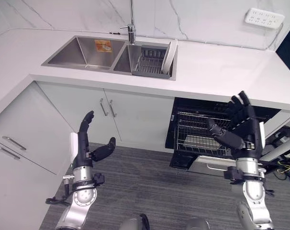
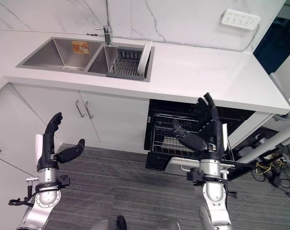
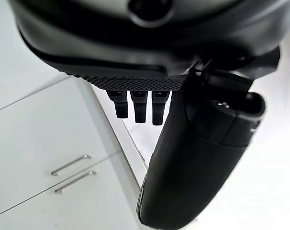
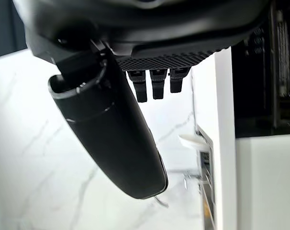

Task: Place the dishes in the dishwasher.

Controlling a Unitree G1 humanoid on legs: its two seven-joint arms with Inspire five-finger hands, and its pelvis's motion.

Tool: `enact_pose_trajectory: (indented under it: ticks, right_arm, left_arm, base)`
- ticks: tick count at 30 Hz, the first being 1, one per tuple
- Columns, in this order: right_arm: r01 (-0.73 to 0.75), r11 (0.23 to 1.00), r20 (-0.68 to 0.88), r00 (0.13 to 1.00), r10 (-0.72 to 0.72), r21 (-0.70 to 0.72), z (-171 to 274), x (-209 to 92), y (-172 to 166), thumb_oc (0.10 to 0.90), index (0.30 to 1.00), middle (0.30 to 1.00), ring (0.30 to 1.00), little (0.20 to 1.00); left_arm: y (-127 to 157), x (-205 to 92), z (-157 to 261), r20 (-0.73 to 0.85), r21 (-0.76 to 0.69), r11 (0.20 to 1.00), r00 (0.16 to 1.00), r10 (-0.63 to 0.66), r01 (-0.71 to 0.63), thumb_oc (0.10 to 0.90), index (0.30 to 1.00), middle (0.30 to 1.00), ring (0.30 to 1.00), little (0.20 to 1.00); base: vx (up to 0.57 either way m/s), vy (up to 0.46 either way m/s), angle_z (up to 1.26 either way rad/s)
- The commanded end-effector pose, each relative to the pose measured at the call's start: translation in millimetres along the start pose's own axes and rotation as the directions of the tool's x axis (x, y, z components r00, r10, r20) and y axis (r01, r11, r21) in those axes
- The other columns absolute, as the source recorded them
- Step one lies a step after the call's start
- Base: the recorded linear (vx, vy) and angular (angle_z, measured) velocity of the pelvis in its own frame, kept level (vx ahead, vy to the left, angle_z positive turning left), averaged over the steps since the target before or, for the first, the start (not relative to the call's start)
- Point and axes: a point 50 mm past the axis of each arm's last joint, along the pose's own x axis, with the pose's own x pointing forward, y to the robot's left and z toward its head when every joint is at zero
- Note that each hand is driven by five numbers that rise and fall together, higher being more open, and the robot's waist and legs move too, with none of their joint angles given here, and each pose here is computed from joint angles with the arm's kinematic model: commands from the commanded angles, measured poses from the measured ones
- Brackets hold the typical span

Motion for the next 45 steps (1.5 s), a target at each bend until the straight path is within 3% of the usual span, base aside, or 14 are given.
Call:
enact_pose_trajectory:
  ticks: [1,11,21,28,40,45]
  right_arm:
    - [-0.045,0.999,0.231,0.972,0.048,-0.017,40,26,-6,0.8,0.9,0.9,0.9,0.9]
    - [-0.101,0.995,0.262,0.96,0.1,-0.009,43,32,-8,0.8,0.9,0.9,0.9,0.9]
    - [-0.168,0.986,0.254,0.953,0.163,-0.002,40,32,11,0.8,0.9,0.9,0.9,0.9]
    - [-0.214,0.977,0.236,0.949,0.208,0.001,35,33,28,0.8,0.9,0.9,0.9,0.9]
    - [-0.274,0.961,0.233,0.932,0.277,-0.046,36,35,36,0.8,0.9,0.9,0.9,0.9]
    - [-0.27,0.963,0.239,0.935,0.263,-0.005,36,33,34,0.8,0.9,0.9,0.9,0.9]
  left_arm:
    - [7,28,63,0.312,-0.104,0.994,0.95,0.023,0.01,0.8,0.9,0.9,0.9,0.9]
    - [-5,23,80,0.436,-0.168,0.974,0.898,-0.066,0.153,0.8,0.9,0.9,0.9,0.9]
    - [8,17,63,0.329,-0.074,0.997,0.944,0.007,0.019,0.8,0.9,0.9,0.9,0.9]
    - [4,14,60,0.321,-0.057,0.995,0.945,-0.059,0.082,0.8,0.9,0.9,0.9,0.9]
    - [21,6,81,0.51,-0.105,0.994,0.86,0.036,0.021,0.8,0.9,0.9,0.9,0.9]
    - [22,4,90,0.559,-0.084,0.996,0.828,0.052,-0.006,0.8,0.9,0.9,0.9,0.9]
  base:
    - [0.25,-0.021,0.3]
    - [0.2,-0.166,-0.01]
    - [0.13,-0.063,-0.24]
    - [0.17,0.044,-0.5]
    - [0.22,0.125,-0.51]
    - [0.17,0.088,-0.41]
